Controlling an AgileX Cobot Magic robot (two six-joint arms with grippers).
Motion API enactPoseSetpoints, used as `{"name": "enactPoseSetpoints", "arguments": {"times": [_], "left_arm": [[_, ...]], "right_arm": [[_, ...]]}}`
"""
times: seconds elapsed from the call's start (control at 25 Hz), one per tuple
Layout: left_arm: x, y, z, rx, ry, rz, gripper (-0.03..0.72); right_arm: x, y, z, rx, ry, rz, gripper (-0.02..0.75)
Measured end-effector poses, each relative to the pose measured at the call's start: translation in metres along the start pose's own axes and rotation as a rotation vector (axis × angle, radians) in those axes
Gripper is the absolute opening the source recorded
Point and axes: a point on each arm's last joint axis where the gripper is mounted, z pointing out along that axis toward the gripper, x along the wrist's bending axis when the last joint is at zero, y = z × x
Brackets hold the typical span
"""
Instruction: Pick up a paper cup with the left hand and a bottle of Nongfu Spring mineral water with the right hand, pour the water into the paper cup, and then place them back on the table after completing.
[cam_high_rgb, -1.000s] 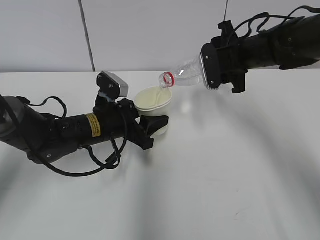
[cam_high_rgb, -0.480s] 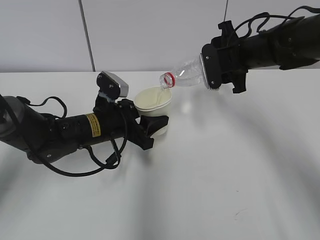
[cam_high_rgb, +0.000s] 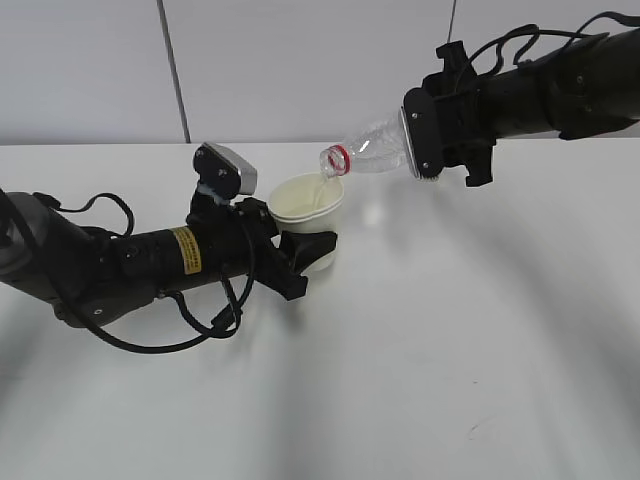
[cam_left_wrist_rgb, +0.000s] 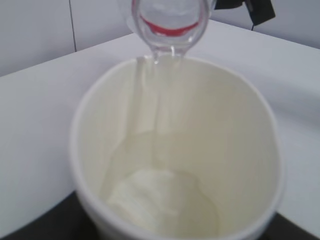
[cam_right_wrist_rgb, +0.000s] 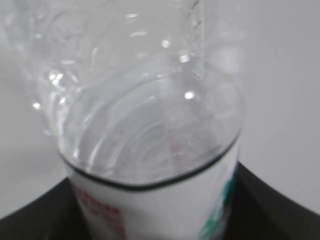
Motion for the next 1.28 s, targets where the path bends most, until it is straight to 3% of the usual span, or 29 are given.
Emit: {"name": "enactPoseSetpoints", "arguments": {"times": [1.28], "left_arm": [[0.0002,-0.0004,0.0000,0.004,0.002,0.000,0.378]], "right_arm": [[-0.0058,-0.0008,-0.0005,0.002,-0.017,0.000,0.449]]}}
